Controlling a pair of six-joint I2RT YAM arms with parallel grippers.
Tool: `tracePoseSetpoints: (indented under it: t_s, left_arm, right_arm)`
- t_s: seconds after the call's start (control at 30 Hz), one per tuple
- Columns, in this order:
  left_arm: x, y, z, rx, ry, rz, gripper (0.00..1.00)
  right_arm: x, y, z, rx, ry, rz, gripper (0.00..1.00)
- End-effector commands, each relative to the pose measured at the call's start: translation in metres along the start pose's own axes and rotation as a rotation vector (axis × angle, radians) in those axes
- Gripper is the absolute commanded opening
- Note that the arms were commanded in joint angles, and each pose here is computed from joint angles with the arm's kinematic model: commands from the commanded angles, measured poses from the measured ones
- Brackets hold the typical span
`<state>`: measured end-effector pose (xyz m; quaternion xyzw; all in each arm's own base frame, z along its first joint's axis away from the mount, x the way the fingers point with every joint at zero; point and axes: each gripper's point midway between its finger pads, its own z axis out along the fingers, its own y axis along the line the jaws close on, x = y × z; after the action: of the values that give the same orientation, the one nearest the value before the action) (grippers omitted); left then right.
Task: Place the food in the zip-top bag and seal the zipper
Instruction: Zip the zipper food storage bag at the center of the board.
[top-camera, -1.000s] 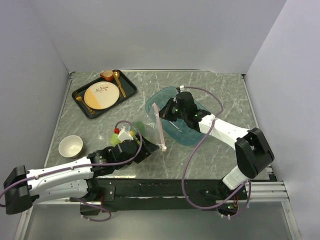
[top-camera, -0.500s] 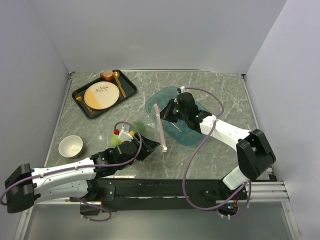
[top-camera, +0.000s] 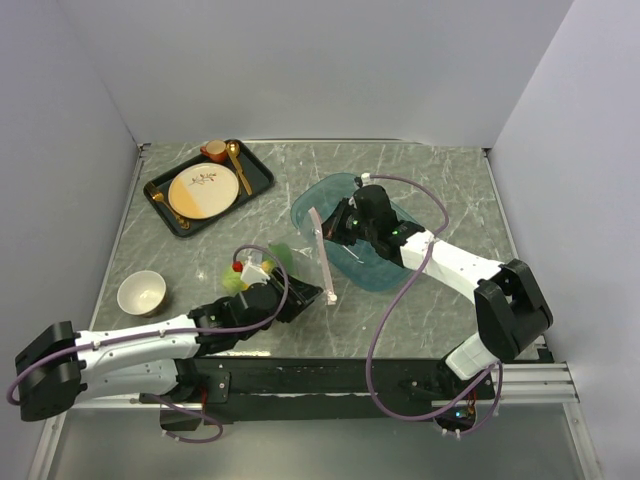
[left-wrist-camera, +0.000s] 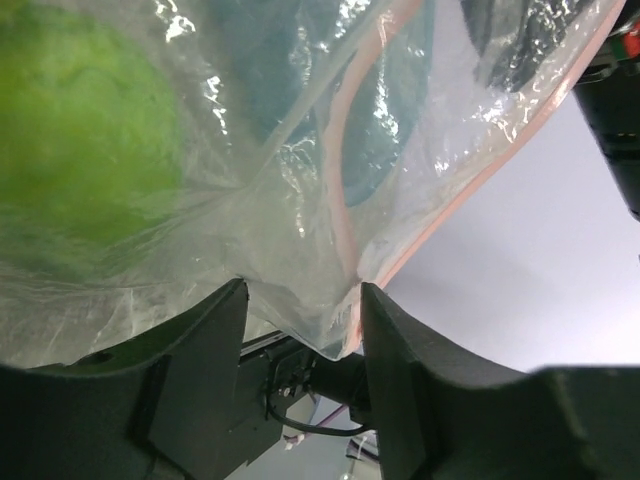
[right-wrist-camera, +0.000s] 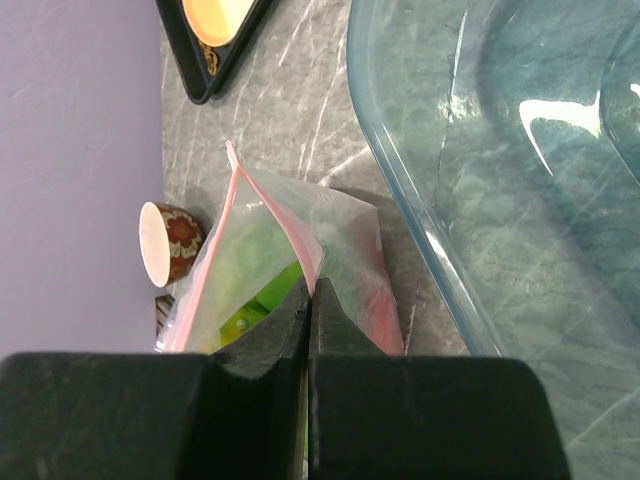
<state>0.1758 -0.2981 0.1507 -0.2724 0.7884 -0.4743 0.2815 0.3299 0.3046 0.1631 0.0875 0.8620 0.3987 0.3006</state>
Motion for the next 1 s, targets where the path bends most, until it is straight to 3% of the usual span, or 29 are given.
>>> tracePoseSetpoints:
  t_s: [0.0,0.1,0.2,0.43,0.77,0.97]
  left_arm:
    - [0.009,-0.018,0.001,0.051,0.051,-0.047,0.6]
    - [0.01,-0.015,-0.002,0.058,0.061,-0.091,0.62]
    - [0.008,-0.009,-0.003,0.057,0.054,-0.115,0.7]
    - [0.018,-0.004,0.0,0.032,0.08,-0.122,0.73]
    - [0.019,0.001,0.014,0.073,0.049,-0.204,0.74]
    - [0.003,-0.013,0.015,0.116,-0.032,-0.228,0.67]
  right_arm:
    - [-0.017,0.019,-0.016,-0.046,-0.058,-0.014,0.01]
    - [-0.02,0.019,-0.016,-0.044,-0.065,-0.016,0.01]
    - [-0.02,0.02,-0.016,-0.043,-0.067,-0.02,0.01]
    - [-0.022,0.023,-0.014,-0.049,-0.066,-0.019,0.01]
    - [-0.022,0.025,-0.017,-0.06,-0.063,-0.024,0.01]
    - [-0.016,0.019,-0.022,-0.039,-0.052,-0.024,0.02]
